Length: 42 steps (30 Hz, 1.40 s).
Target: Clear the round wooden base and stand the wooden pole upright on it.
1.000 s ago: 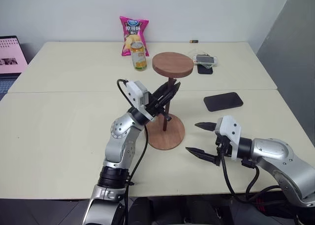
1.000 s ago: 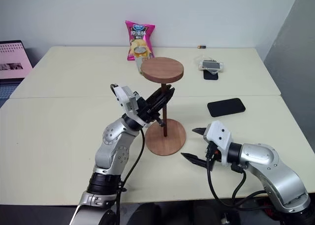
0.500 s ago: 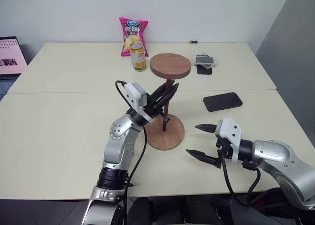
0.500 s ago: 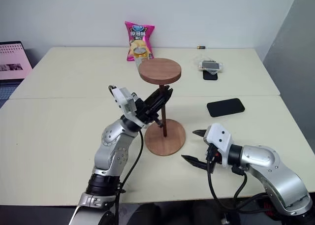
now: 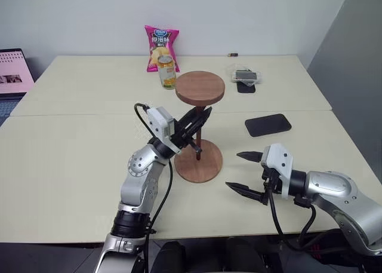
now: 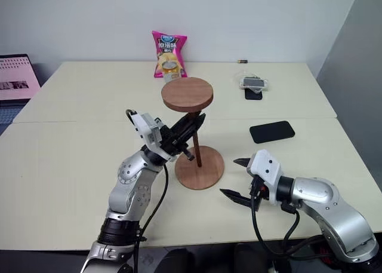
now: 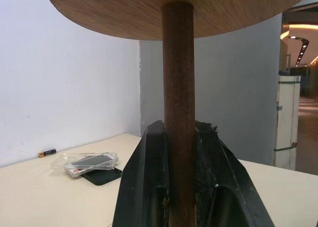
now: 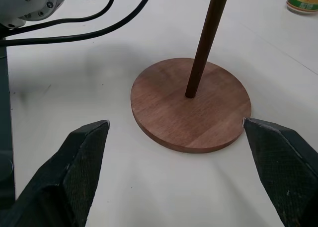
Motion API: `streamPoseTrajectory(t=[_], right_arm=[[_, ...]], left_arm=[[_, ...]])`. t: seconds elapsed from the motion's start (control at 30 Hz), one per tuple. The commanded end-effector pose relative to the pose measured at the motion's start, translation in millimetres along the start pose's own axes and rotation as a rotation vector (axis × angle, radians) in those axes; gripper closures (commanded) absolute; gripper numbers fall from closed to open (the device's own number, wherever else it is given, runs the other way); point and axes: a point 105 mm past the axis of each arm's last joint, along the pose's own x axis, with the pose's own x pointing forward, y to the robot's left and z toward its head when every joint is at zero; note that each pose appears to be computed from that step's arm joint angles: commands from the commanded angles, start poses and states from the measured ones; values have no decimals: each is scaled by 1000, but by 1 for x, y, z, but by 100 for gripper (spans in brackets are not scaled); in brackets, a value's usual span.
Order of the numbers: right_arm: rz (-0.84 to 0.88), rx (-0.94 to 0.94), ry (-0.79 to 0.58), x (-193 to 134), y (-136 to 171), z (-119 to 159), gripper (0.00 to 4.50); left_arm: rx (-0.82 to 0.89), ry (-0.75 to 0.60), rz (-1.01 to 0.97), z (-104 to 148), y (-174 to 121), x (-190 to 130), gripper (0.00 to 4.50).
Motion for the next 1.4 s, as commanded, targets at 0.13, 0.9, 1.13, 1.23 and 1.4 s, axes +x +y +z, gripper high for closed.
streamPoseTrajectory(t=[0.13, 0.9, 1.13, 1.23, 1.4], right_arm=[[2, -33, -35, 0, 4, 10, 0], [3, -34, -44, 2, 3, 12, 0], [3, -32, -45, 2, 2, 11, 0], [4, -34, -44, 3, 2, 11, 0], [1, -36, -44, 4, -1, 9, 0]], left_arm=[[50, 186, 60, -37, 12, -24, 423], [35, 216, 25, -37, 6, -26, 203], [65, 227, -17, -33, 0, -25, 56], [64, 226, -72, -27, -6, -26, 56], [105, 298, -87, -16, 3, -38, 56]])
